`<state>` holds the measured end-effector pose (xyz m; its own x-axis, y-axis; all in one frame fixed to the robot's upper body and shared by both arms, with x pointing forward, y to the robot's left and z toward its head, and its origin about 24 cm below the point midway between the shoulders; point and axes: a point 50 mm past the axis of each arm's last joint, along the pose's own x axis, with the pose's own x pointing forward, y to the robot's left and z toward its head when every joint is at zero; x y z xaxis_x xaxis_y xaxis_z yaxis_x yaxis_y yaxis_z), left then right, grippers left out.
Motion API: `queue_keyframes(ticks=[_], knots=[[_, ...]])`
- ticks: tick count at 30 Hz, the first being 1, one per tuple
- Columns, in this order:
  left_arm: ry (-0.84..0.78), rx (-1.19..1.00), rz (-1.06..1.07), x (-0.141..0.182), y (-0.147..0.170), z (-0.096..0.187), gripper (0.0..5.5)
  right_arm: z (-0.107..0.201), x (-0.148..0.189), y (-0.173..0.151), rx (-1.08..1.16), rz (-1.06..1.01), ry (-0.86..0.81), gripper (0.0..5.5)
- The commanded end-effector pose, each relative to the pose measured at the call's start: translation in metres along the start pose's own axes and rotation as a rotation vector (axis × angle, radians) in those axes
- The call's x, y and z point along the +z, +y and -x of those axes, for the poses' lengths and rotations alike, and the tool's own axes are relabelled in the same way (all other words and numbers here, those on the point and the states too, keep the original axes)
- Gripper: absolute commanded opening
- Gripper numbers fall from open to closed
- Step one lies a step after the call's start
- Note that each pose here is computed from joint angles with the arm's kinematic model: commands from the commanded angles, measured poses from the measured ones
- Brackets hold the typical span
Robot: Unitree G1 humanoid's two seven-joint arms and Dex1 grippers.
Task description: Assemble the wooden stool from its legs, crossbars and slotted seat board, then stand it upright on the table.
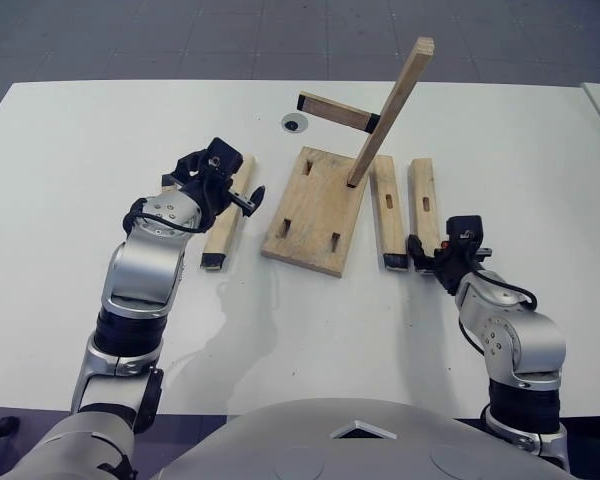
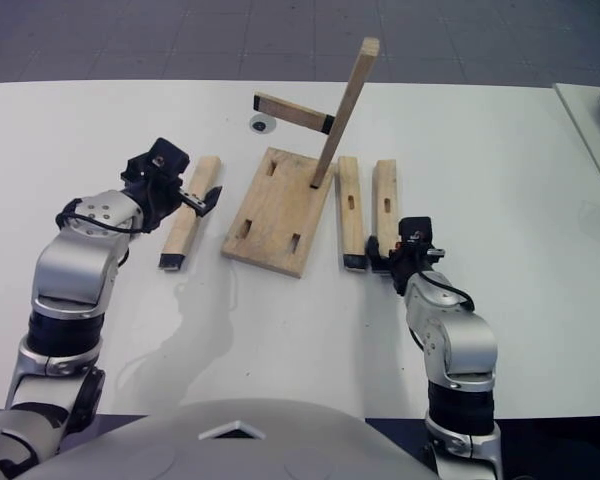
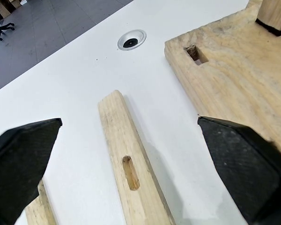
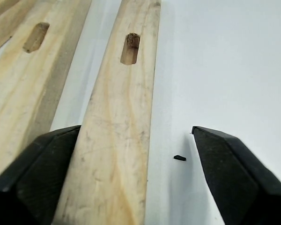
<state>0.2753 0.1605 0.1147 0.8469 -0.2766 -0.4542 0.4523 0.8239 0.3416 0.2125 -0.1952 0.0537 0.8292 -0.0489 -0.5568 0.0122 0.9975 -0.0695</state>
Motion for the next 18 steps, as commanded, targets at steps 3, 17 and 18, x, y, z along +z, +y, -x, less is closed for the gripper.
queue_keyframes(ticks=[3,17,18], knots=[[0.067,-0.040,-0.059,-0.025,-0.013,-0.008,5.40,0.000,-0.010,-0.005,-0.037,0.022,0.092,3.28],[0.024,-0.255,-0.275,-0.047,-0.034,-0.018,5.40,0.002,0.081,-0.028,0.128,-0.163,-0.418,2.10],[0.007,-0.277,-0.279,-0.045,-0.038,-0.017,5.40,0.007,0.095,-0.029,0.165,-0.191,-0.487,2.10]])
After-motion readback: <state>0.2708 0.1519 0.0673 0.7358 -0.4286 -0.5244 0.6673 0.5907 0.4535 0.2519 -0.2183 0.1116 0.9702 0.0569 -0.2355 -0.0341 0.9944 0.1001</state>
